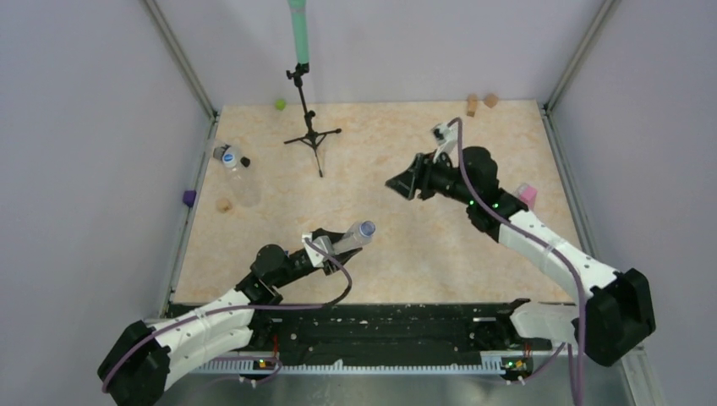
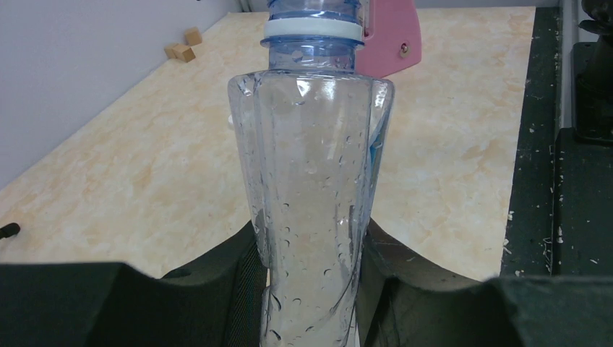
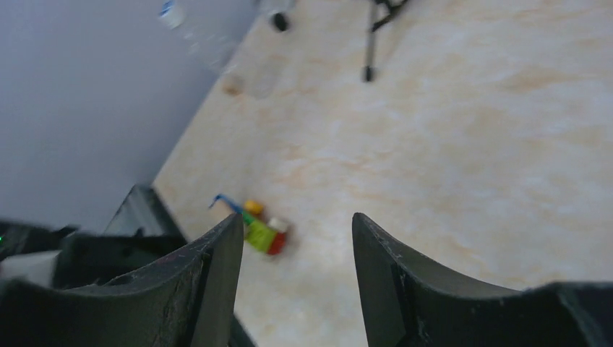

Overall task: Unscrew the bottle caps
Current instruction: Place the bottle cap at the center of the board, then place the plastic bottle at the center of the board.

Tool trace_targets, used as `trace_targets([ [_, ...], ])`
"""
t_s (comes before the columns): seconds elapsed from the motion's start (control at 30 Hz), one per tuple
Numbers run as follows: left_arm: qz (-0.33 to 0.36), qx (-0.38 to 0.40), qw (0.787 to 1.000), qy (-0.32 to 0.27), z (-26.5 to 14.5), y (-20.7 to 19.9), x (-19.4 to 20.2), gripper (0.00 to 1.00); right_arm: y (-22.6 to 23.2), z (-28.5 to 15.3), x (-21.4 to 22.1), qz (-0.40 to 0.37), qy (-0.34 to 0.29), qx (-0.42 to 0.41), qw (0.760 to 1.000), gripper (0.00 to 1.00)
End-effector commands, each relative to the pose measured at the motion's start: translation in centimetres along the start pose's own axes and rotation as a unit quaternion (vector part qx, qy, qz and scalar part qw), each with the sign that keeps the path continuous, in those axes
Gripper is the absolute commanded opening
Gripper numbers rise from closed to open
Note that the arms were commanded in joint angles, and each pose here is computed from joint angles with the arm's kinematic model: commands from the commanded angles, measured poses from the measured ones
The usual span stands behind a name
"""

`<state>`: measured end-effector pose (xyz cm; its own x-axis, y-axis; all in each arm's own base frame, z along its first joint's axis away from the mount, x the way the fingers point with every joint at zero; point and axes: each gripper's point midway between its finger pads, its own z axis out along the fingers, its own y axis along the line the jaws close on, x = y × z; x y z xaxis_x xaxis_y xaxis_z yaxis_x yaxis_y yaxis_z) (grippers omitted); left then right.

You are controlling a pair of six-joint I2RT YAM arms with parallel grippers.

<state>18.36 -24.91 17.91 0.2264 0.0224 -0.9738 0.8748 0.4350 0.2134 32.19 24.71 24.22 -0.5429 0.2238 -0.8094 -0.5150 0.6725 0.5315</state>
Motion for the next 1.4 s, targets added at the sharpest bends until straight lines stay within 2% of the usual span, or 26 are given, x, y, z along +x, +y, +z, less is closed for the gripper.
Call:
trace_targets([
  [0.0, -0.015, -0.007, 1.000, -0.025, 0.0, 0.0, -1.1, 0.07, 8.9, -1.6, 3.1, -0.027, 0.046, -0.108, 0.993, 0.56],
  [0.1, -0.020, -0.011, 0.999, -0.025, 0.0, 0.2, -1.4, 0.07, 10.0, -2.7, 4.6, -0.012, 0.023, -0.091, 0.996, 0.56],
  [0.27, -0.024, -0.008, 1.000, -0.013, -0.4, -0.1, -0.8, 0.08, 12.0, -5.9, 5.7, 0.026, -0.035, -0.165, 0.985, 0.56],
  [0.43, -0.014, -0.024, 1.000, -0.008, -0.8, 0.4, -0.6, 0.09, 12.2, -6.8, 6.3, 0.014, -0.038, -0.176, 0.984, 0.56],
  [0.6, -0.020, -0.026, 0.999, -0.012, -0.8, 0.4, -0.6, 0.10, 14.8, -6.0, 6.3, 0.010, -0.022, -0.210, 0.977, 0.56],
  [0.73, -0.030, 0.000, 0.999, -0.011, -0.2, -0.4, -0.7, 0.10, 16.5, -5.2, 6.5, 0.004, -0.043, -0.215, 0.976, 0.56],
  [0.87, -0.028, 0.014, 0.999, -0.006, 0.1, -0.6, -1.0, 0.10, 15.7, -4.1, 6.3, 0.012, -0.057, -0.187, 0.981, 0.56],
  [1.13, -0.020, 0.007, 0.999, -0.029, -0.1, -0.4, -1.8, 0.10, 13.9, -2.8, 7.9, -0.005, -0.035, -0.150, 0.988, 0.52],
  [1.33, -0.020, 0.002, 0.999, -0.027, 0.0, -0.2, -1.8, 0.10, 14.5, -2.2, 8.4, -0.012, -0.033, -0.169, 0.985, 0.37],
  [1.37, -0.021, -0.002, 0.999, -0.026, 0.0, -0.1, -1.7, 0.10, 14.5, -2.1, 8.6, -0.013, -0.029, -0.172, 0.985, 0.32],
])
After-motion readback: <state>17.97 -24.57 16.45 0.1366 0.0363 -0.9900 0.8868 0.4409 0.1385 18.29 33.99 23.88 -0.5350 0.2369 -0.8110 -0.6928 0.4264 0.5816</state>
